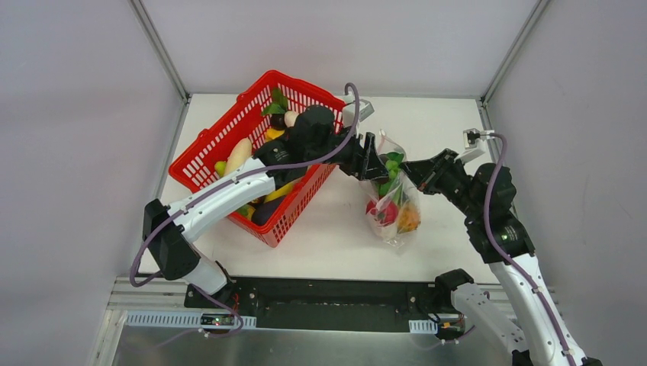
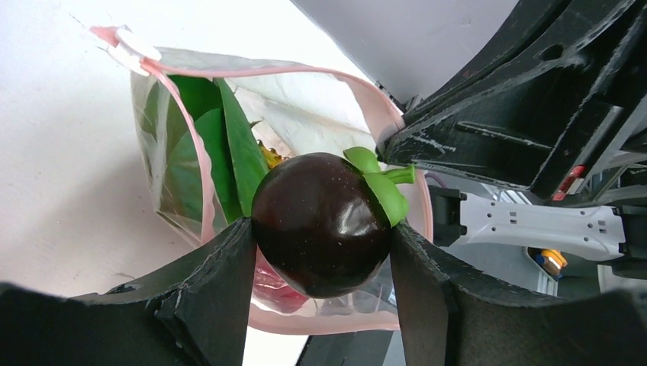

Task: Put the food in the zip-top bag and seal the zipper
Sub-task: Place the fake fruit in the zipper food storage bag, then adjust the zipper food storage bag at the center of the board.

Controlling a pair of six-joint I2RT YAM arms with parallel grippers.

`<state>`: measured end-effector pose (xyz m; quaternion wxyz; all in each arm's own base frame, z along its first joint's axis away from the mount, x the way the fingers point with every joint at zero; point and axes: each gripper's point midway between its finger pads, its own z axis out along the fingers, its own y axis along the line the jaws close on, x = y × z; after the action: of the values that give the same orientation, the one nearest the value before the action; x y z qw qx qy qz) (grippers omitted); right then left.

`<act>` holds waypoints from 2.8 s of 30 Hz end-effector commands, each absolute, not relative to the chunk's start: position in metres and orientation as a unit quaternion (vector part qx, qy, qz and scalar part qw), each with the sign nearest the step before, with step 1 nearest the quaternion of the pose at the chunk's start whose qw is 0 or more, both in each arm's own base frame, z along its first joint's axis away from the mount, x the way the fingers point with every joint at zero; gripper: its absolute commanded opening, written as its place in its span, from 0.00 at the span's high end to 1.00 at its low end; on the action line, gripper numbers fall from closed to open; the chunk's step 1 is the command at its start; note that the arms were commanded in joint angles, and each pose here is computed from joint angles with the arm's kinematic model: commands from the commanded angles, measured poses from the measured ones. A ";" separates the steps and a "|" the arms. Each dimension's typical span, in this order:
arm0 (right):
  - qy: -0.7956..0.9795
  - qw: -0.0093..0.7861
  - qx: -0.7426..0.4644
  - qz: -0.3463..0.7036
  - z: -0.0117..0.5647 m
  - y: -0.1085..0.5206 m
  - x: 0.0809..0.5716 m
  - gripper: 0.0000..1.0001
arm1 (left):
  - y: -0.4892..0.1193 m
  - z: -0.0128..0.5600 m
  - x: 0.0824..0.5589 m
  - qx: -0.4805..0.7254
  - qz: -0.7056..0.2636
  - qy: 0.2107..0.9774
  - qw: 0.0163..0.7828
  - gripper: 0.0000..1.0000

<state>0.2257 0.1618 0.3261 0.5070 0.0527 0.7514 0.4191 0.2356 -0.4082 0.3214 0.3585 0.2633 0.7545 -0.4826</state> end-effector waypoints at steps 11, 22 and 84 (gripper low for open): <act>0.665 0.548 0.077 0.502 0.392 0.165 0.218 1.00 | -0.416 0.322 0.237 0.266 -0.453 0.770 0.363 0.74; 0.671 0.556 0.079 0.483 0.384 0.162 0.224 1.00 | -0.399 0.331 0.218 0.363 -0.381 0.777 0.344 0.32; 0.680 0.624 0.085 0.376 0.391 0.126 0.229 1.00 | -0.393 0.365 0.254 0.268 -0.363 0.814 0.367 1.00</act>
<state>0.2304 0.1393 0.3412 0.5592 0.0977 0.7231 0.3936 0.2679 -0.3891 0.3418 0.3604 0.2423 0.8340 -0.3403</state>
